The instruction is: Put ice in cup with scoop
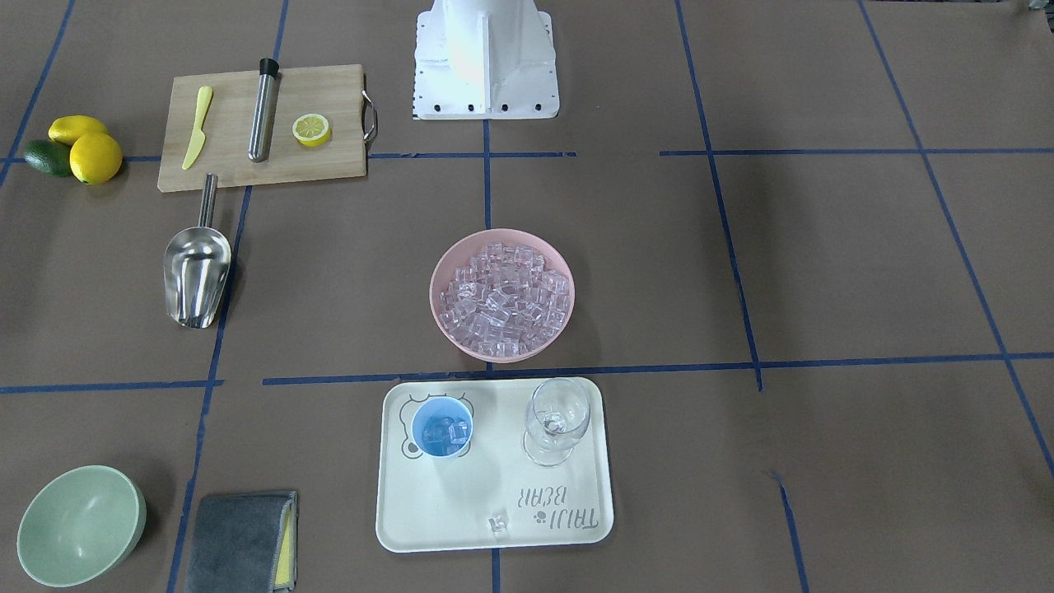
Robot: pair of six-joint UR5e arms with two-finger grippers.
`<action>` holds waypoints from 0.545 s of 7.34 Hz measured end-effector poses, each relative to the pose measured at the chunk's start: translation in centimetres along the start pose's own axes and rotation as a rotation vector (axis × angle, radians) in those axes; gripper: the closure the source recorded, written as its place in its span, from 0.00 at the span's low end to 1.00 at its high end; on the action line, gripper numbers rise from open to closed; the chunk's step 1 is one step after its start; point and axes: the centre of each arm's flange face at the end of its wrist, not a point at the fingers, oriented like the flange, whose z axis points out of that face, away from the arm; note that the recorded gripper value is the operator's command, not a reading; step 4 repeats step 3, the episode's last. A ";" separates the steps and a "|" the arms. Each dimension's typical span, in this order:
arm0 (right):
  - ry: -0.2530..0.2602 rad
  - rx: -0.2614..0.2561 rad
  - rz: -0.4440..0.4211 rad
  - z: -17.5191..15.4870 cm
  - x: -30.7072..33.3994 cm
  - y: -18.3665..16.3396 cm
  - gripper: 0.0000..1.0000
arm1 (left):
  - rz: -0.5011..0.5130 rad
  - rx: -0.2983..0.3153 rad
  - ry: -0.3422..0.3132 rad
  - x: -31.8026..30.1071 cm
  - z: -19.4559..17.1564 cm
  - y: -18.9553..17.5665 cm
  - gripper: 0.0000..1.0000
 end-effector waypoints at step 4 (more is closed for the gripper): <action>0.000 -0.002 0.002 0.1 0.1 0.2 0.00 | 0.004 0.004 -0.001 0.1 -0.1 -0.1 0.00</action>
